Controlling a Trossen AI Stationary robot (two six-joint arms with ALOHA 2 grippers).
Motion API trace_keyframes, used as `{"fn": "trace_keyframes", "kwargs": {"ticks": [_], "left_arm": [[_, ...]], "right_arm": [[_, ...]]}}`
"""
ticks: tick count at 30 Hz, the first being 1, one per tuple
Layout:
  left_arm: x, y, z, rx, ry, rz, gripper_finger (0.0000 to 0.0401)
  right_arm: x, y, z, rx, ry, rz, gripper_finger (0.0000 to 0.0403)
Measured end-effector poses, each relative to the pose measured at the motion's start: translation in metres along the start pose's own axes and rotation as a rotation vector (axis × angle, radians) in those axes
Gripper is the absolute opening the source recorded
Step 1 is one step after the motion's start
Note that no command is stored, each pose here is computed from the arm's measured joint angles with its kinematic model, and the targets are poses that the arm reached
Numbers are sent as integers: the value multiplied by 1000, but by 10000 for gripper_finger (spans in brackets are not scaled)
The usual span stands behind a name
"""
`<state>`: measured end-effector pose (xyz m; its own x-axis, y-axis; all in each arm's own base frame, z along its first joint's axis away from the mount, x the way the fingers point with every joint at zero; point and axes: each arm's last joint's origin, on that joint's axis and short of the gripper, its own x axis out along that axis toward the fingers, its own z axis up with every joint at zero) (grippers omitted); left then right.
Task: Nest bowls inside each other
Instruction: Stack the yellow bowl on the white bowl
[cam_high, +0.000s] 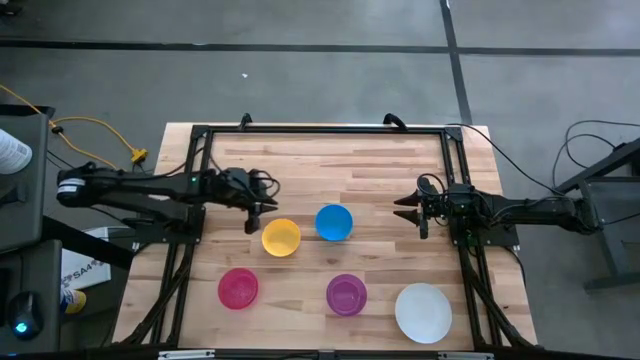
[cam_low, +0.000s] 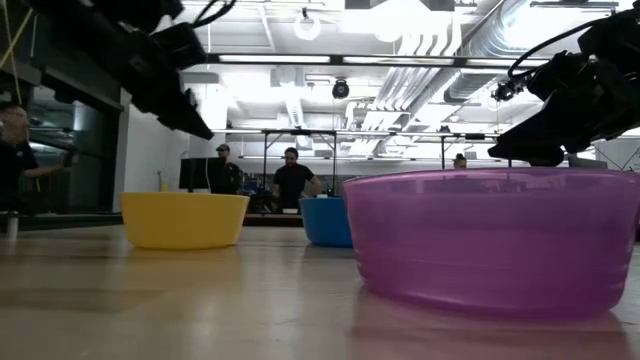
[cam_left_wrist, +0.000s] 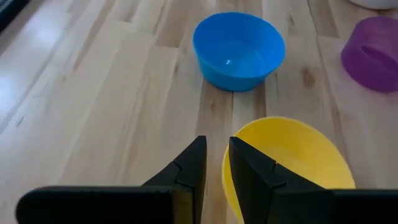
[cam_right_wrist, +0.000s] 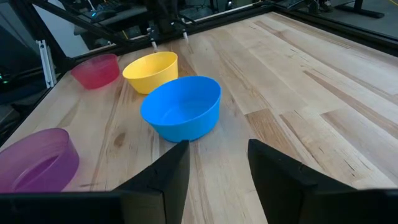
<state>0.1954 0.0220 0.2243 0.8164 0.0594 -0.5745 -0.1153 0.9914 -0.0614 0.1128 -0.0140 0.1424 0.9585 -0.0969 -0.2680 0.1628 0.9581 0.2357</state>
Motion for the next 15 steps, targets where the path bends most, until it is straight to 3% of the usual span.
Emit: {"fn": "trace_keyframes", "kwargs": {"ticks": [8, 15], "left_arm": [[17, -1, 28, -8, 45, 0, 69], [22, -1, 36, -80, 77, 5, 69]], "right_arm": [[0, 0, 0, 0, 0, 0, 156], [0, 0, 0, 0, 0, 0, 156]]}}
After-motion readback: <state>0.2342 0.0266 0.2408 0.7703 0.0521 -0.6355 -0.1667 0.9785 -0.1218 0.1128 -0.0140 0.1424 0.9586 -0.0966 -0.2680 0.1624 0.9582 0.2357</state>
